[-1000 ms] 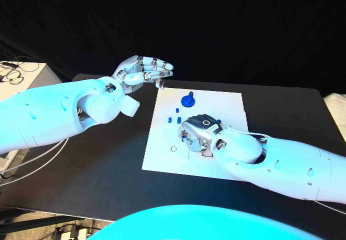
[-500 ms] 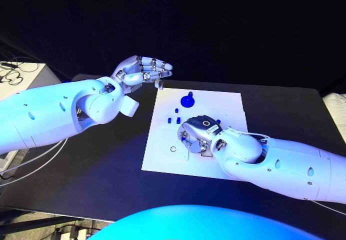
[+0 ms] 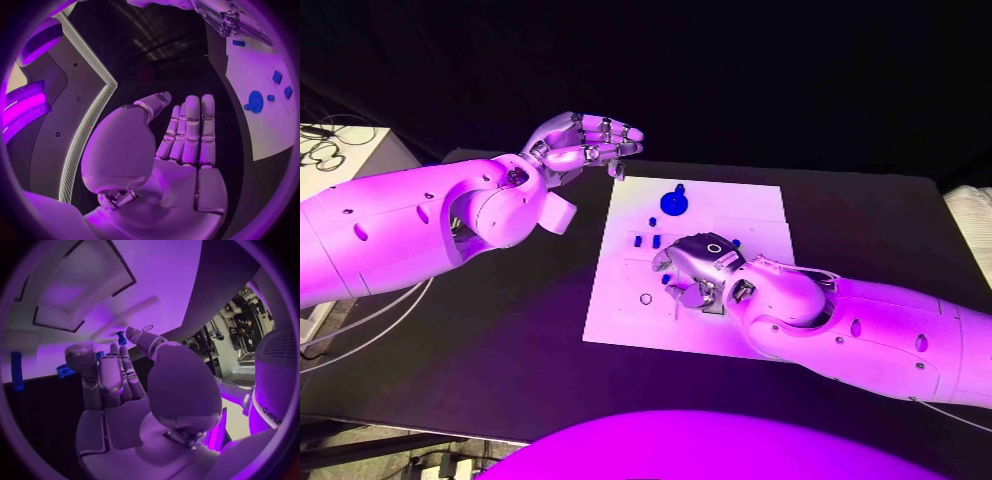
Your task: Assemble the parts on the task board
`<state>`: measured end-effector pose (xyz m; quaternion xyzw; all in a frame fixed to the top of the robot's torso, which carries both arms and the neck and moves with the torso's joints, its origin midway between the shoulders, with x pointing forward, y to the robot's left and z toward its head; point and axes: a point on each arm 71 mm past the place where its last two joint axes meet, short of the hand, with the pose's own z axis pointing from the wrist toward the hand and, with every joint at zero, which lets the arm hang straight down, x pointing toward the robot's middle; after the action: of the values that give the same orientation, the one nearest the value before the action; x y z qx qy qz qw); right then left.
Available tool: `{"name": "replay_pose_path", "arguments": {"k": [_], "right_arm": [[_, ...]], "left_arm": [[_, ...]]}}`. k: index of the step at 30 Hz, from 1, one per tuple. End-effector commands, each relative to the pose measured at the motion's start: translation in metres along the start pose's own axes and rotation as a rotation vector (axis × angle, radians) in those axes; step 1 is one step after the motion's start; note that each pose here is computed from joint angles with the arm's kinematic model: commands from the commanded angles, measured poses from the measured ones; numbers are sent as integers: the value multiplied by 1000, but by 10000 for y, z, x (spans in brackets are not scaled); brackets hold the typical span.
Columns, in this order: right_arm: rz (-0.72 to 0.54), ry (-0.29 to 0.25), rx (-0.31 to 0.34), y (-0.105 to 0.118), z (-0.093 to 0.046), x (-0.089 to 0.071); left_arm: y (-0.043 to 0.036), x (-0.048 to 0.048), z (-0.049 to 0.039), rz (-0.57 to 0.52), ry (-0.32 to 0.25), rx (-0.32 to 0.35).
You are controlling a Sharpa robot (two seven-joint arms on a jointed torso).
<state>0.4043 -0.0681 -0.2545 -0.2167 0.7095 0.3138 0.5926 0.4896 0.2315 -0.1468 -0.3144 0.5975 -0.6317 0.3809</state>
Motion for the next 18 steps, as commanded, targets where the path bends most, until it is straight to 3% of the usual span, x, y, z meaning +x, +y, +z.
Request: {"name": "replay_pose_path", "arguments": {"k": [1, 10, 18], "right_arm": [[15, -38, -7, -7, -23, -30], [43, -74, 17, -102, -174, -149], [99, -60, 117, -433, -376, -506]], "left_arm": [[-9, 20, 4, -3, 18, 3], [-7, 9, 1, -2, 17, 2], [-5, -5, -4, -1, 14, 1]]}}
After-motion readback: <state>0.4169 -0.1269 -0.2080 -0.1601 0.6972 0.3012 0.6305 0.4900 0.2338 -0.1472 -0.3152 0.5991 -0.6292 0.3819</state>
